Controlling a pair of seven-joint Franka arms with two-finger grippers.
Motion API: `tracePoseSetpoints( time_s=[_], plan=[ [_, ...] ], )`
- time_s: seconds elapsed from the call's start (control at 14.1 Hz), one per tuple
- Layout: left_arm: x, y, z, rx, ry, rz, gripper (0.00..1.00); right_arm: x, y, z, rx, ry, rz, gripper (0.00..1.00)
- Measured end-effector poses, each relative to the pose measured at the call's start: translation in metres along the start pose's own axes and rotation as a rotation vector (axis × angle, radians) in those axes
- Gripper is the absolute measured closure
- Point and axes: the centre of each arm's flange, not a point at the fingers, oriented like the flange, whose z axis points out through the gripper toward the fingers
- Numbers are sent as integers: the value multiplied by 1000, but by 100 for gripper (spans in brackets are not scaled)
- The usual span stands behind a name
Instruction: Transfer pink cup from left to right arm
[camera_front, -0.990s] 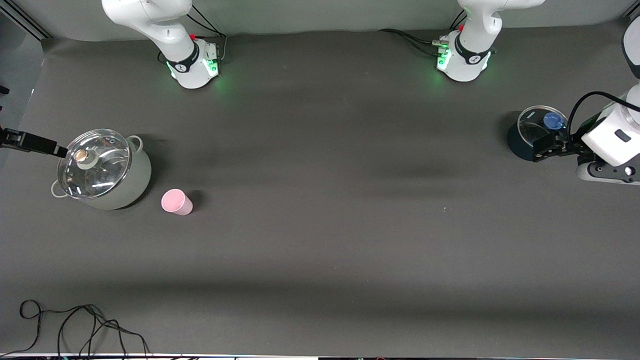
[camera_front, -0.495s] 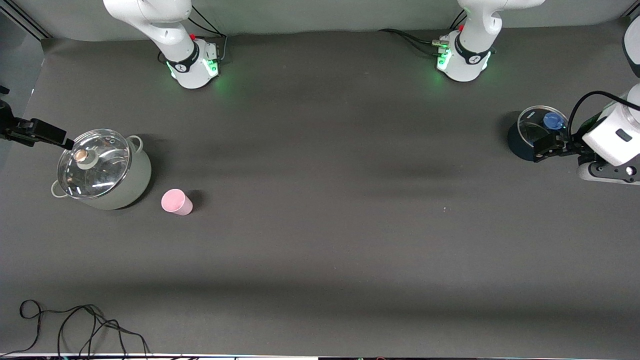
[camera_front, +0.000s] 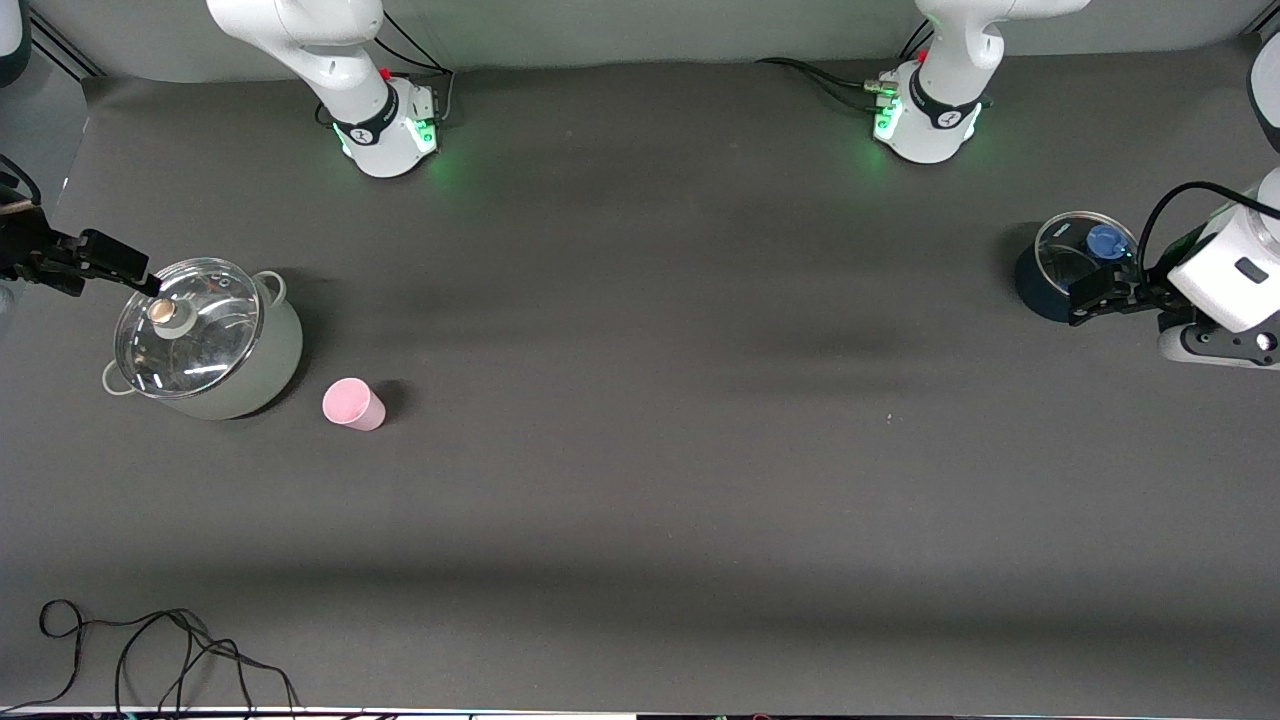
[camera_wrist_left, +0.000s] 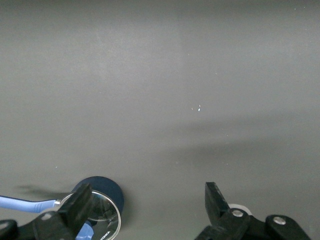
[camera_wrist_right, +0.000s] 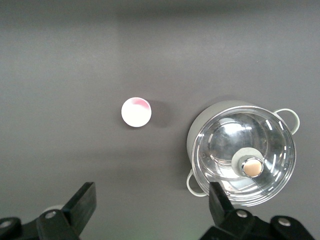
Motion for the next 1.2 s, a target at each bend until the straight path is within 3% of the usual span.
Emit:
tracePoseSetpoints(
  time_s=[0.57, 1.2],
  plan=[
    [0, 0, 0, 0, 0, -23, 0, 14, -10, -15, -5, 64, -23, 0],
    [0, 0, 0, 0, 0, -25, 0, 23, -26, -4, -4, 42, -51, 0]
  ],
)
